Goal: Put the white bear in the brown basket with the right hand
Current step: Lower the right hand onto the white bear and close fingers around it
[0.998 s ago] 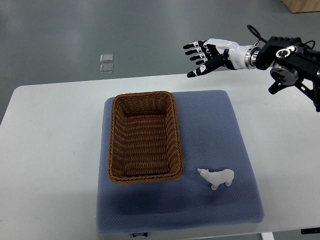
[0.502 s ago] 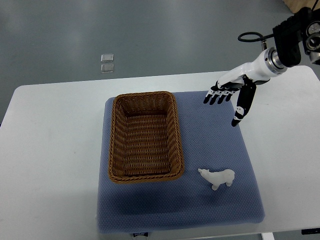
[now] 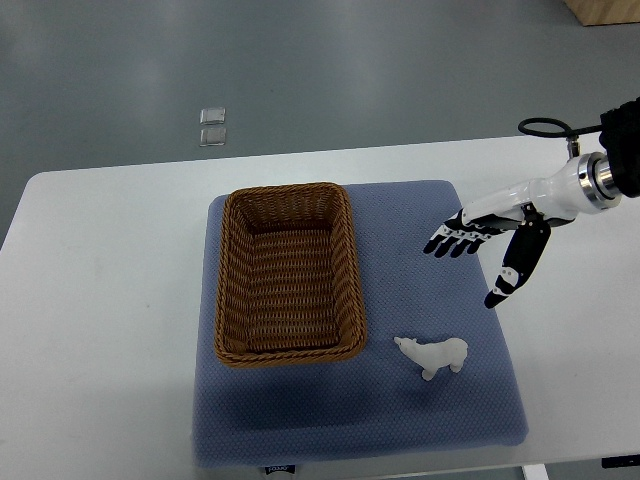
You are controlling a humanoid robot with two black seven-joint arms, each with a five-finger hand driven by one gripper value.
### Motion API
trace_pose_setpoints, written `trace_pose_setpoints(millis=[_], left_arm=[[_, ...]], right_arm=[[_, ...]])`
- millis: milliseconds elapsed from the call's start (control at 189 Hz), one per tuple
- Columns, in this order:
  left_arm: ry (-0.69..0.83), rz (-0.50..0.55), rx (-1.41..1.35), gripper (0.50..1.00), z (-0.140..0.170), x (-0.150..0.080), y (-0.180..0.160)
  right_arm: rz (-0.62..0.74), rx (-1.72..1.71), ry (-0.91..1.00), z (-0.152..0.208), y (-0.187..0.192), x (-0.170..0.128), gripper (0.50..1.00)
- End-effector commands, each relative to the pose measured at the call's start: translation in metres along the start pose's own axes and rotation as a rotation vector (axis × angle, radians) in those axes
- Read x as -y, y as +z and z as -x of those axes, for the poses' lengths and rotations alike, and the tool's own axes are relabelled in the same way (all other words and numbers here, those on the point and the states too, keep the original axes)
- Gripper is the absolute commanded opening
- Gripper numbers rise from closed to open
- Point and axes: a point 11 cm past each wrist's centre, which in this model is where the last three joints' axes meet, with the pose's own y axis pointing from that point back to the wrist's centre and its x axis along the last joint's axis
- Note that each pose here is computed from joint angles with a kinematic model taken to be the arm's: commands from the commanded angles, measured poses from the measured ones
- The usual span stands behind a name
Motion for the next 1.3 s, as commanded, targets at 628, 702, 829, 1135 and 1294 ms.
trace_pose_setpoints(millis=[628, 702, 829, 1135, 1294], left_arm=[[0.005, -0.002, -0.002, 1.000, -0.001, 0.000, -0.001], [0.005, -0.002, -0.002, 1.000, -0.001, 0.000, -0.001], [0.006, -0.001, -0.004, 1.000, -0.002, 0.000, -0.001], [0.006, -0.001, -0.004, 1.000, -0.002, 0.000, -0.001], [0.006, -0.001, -0.004, 1.000, -0.002, 0.000, -0.001]], right_arm=[[-0.097, 0.196, 0.010, 0.050, 0.030, 0.050, 0.917], [-0.099, 0.206, 0.007, 0.056, 0.033, 0.055, 0.917], [-0.090, 0.181, 0.011, 0.068, 0.043, 0.064, 0.913], [-0.076, 0.178, 0.036, 0.082, 0.054, 0.075, 0.907], [-0.073, 0.187, 0.044, 0.085, 0.056, 0.077, 0.872]])
